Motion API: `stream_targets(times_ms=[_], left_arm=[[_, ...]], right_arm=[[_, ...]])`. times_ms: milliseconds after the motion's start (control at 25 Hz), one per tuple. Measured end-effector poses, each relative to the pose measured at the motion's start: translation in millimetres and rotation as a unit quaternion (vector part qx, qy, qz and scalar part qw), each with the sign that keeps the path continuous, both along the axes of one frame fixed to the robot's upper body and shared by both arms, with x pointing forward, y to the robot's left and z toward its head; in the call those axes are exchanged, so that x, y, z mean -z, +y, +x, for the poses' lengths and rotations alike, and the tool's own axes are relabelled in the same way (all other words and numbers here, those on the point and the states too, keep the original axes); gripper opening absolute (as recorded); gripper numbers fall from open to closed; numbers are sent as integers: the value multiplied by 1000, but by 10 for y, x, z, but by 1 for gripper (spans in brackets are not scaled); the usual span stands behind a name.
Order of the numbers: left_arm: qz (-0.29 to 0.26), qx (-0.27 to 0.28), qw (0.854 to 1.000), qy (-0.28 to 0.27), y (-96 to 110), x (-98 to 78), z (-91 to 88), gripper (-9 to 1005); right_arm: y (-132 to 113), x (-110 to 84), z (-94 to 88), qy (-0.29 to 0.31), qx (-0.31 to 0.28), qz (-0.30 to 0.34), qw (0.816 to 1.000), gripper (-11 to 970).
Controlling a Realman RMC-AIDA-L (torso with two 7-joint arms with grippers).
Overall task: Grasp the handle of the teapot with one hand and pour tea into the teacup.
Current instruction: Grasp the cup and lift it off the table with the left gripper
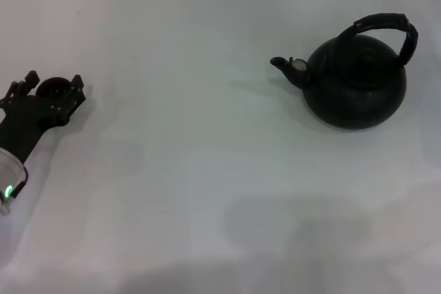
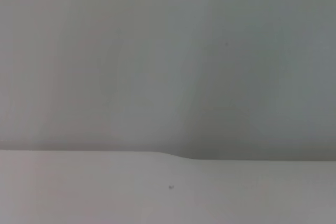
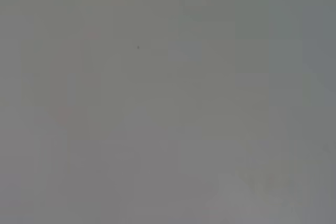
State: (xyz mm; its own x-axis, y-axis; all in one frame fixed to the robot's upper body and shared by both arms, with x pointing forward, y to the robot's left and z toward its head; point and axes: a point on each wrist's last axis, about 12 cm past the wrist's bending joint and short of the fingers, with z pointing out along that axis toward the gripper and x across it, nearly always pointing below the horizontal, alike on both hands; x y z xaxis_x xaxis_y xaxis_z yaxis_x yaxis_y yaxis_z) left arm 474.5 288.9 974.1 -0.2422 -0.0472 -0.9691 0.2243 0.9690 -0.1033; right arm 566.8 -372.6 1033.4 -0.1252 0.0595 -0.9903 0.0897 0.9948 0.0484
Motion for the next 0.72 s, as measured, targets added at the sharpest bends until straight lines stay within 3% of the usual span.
stream_targets(times_ms=[720], left_arm=[[2, 2, 1000, 4, 1, 20, -34, 860]], right_arm=[[-2, -12, 7, -3, -1, -1, 1000, 821]])
